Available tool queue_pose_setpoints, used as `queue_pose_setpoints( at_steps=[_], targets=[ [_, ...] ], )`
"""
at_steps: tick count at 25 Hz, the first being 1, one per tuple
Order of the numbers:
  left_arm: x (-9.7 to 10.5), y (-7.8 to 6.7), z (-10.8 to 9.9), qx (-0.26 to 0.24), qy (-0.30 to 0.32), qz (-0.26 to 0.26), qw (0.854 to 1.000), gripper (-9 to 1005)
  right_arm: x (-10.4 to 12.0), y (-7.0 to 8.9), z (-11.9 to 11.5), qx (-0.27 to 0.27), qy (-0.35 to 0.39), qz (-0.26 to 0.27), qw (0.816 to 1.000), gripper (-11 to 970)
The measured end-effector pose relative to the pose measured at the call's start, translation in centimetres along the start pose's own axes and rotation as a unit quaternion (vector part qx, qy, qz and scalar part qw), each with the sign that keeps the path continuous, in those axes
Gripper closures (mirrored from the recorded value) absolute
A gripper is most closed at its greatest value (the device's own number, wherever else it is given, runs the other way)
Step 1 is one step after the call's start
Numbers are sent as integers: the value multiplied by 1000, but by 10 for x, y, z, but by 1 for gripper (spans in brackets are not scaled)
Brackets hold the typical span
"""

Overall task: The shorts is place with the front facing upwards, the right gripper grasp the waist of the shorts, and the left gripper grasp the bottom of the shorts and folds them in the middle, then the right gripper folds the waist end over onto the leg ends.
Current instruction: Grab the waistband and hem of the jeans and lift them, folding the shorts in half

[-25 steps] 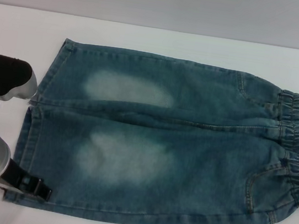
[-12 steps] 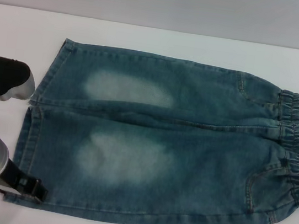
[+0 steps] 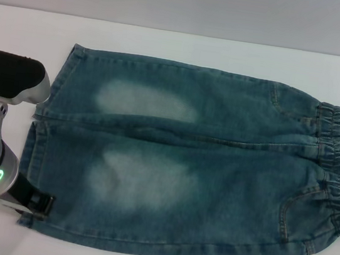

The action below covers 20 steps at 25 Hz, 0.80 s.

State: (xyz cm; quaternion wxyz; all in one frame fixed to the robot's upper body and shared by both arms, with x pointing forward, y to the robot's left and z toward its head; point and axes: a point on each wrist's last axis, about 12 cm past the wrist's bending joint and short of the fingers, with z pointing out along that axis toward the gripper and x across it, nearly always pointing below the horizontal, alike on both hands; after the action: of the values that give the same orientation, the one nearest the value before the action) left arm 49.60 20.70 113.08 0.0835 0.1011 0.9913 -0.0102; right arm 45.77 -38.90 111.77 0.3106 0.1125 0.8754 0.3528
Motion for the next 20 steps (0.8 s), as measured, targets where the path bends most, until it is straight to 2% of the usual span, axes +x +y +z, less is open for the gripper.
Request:
queue_pose_setpoints(
  at_steps=[6, 12, 20],
  targets=[
    [1, 1, -3, -3, -1, 1, 1000, 770, 0, 0, -3, -5, -3, 3, 1000, 326],
    [1, -1, -8, -5, -4, 5, 1000, 972, 3, -6, -5, 1, -7, 12, 1000, 327],
    [-4, -4, -13, -5, -13, 12, 1000, 972, 18, -21, 5, 4, -1, 38, 999, 326]
  ],
)
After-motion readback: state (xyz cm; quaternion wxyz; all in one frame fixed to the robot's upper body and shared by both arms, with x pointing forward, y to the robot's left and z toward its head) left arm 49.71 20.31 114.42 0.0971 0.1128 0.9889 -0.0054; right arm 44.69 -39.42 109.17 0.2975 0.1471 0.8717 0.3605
